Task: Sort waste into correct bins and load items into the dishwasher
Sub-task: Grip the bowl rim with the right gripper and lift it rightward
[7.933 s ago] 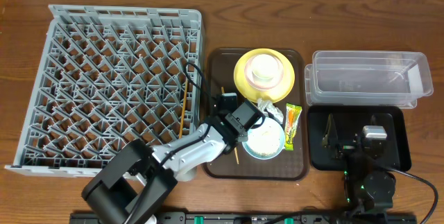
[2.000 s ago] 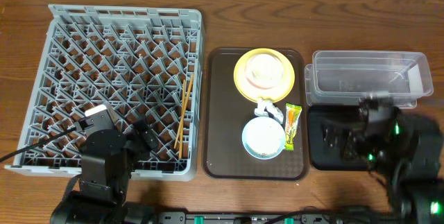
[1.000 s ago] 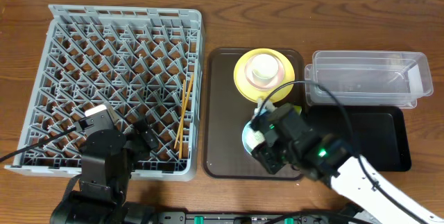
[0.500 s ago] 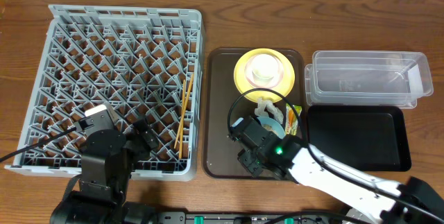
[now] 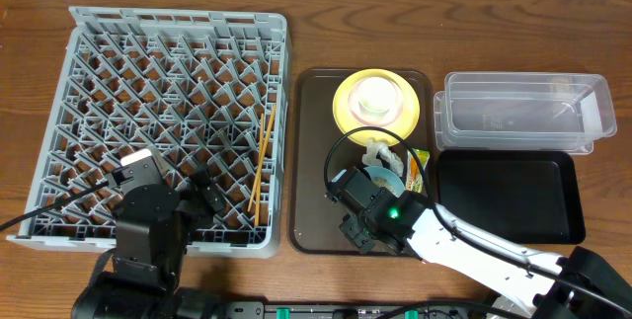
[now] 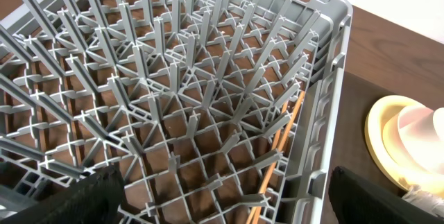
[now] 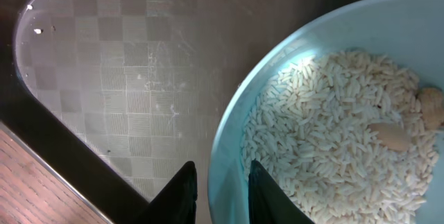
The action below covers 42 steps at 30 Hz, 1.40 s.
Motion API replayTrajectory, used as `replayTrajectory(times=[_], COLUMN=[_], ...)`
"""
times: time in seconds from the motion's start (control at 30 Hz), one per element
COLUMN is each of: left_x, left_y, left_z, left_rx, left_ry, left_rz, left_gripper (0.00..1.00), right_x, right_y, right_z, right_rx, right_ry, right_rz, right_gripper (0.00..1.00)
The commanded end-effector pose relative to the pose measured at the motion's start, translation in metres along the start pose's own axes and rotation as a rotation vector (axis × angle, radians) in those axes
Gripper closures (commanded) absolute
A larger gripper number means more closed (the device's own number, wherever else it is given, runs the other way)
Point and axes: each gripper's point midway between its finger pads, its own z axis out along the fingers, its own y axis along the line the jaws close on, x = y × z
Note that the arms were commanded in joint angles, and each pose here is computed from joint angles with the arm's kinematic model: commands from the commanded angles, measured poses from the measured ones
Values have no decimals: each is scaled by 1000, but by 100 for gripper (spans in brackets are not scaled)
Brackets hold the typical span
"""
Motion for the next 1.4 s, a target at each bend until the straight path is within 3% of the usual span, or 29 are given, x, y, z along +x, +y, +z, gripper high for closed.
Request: replayTrajectory(times=[0.0, 0.37, 0.53, 0.57, 0.93, 1.37], left_x=[-4, -4, -4, -4, -4, -4], left_y=[2, 2, 2, 2, 2, 2], left_z=[-2, -2, -2, -2, -2, -2], left_rx=[-11, -10, -11, -10, -11, -11], left_ry=[-16, -17, -16, -17, -16, -16], left_rz=[-8, -8, -8, -8, -8, -8], left_gripper=[5, 5, 5, 5, 5, 5], right_x=[2, 8, 8, 9, -4, -60], right_y=[8, 11, 12, 12, 20, 29], right_z=[0, 5, 5, 5, -8, -80], right_rx=[-32, -39, -43, -43, -79, -92], right_ry=[10, 27, 28, 28, 24, -20], right_rz=[-7, -16, -16, -15, -15, -10], right_gripper=[78, 80, 89, 99, 99, 99])
